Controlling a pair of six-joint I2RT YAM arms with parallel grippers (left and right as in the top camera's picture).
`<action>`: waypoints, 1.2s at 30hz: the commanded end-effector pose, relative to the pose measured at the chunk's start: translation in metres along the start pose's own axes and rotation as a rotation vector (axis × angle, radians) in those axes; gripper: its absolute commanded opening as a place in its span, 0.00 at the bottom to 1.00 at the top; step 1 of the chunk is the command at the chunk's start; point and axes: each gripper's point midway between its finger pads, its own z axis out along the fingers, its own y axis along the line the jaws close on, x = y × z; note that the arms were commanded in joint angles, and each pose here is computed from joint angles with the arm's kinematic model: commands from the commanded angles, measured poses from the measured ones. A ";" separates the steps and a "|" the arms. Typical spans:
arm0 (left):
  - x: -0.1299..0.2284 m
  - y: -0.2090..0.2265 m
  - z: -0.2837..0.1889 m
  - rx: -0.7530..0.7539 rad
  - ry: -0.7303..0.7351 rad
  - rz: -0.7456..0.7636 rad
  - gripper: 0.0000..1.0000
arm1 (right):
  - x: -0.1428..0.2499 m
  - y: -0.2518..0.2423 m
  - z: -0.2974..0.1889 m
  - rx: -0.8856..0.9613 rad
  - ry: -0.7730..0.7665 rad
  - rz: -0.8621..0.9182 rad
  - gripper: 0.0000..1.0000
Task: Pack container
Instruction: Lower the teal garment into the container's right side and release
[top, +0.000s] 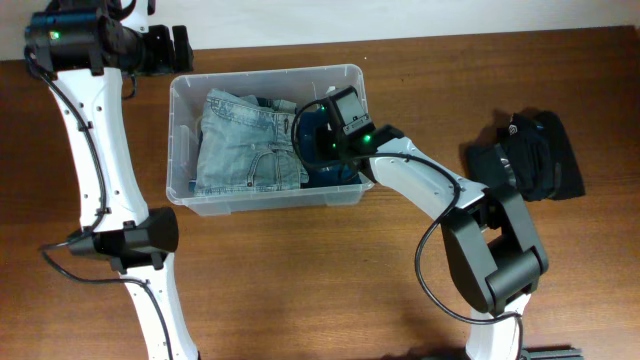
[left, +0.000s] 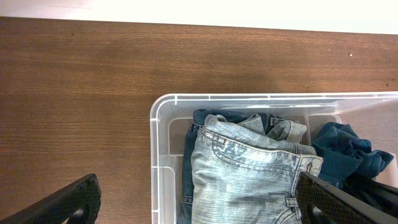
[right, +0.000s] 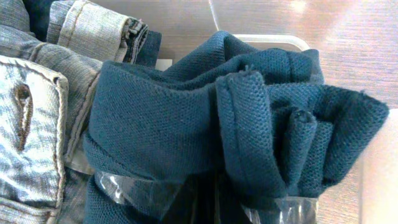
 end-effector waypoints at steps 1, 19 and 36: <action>-0.005 0.000 -0.016 -0.008 -0.037 0.016 0.99 | 0.024 0.000 0.012 0.012 0.101 -0.033 0.04; -0.005 0.000 -0.016 -0.008 -0.037 0.016 0.99 | 0.016 0.016 -0.065 -0.012 0.428 -0.158 0.04; -0.005 0.000 -0.016 -0.008 -0.037 0.016 0.99 | 0.039 0.006 0.011 0.007 0.485 -0.189 0.04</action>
